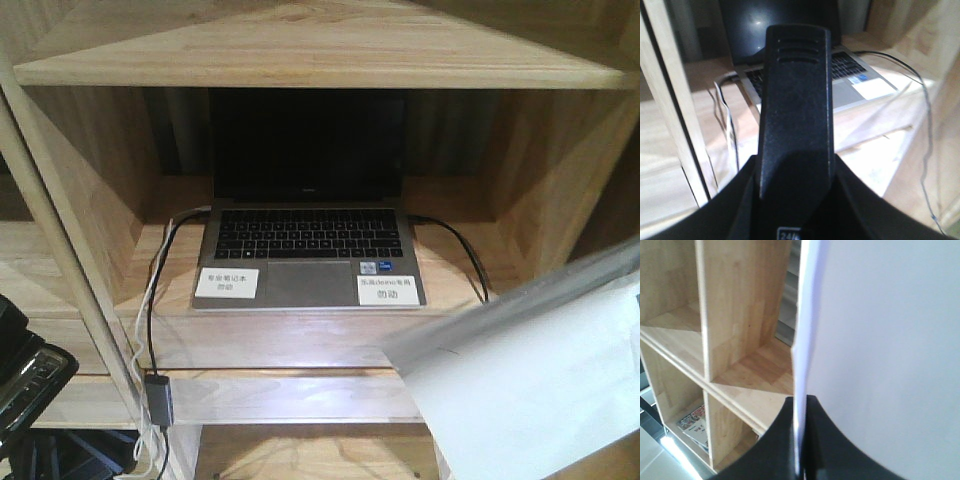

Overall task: Grab stapler and paper to desk for stapling
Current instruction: 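Hold stapler and paper while the base drives toward the wooden desk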

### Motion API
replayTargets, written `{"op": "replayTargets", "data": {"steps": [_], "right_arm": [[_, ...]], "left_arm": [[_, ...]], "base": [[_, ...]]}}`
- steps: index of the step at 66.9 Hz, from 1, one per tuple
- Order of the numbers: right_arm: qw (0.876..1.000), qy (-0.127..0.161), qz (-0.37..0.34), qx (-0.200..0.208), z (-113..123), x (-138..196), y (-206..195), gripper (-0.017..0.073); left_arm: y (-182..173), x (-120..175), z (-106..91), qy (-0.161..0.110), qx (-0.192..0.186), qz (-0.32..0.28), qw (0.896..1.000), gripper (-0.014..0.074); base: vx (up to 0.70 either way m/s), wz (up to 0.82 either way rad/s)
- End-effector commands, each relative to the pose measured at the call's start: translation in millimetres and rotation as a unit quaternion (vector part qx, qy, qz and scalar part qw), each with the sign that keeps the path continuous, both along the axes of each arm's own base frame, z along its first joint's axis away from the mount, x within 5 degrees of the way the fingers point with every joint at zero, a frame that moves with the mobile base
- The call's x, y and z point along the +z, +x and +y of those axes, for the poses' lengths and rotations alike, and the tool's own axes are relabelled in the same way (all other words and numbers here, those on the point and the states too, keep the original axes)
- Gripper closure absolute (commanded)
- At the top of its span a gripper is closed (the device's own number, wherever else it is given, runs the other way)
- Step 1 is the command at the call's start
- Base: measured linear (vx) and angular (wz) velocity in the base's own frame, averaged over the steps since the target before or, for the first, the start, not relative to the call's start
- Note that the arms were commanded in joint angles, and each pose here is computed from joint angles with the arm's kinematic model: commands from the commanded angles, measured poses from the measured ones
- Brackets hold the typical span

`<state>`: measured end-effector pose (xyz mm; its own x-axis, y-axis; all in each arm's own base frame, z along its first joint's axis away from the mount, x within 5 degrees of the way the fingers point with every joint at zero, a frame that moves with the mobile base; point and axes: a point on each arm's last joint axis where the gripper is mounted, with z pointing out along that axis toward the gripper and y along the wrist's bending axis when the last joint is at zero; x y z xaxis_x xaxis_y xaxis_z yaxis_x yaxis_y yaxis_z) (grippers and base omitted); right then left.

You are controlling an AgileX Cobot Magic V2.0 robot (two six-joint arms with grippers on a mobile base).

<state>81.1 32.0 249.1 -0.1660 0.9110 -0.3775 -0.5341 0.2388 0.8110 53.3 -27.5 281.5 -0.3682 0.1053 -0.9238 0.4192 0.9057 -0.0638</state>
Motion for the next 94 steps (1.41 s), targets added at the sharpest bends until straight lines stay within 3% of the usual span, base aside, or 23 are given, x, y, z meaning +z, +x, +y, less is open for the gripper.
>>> {"op": "replayTargets", "data": {"steps": [1,94], "right_arm": [[0.999,0.006,-0.047,0.002,0.4,14.2,-1.8,0.0564],[0.999,0.006,-0.048,0.003,0.5,14.2,-1.9,0.0564]], "left_arm": [[2.6,19.5,-1.4,-0.034,0.0,-0.062,0.998,0.0601],[2.6,19.5,-1.4,-0.034,0.0,-0.062,0.998,0.0601]], "base": [[-0.14,-0.06],[-0.12,0.03]]}}
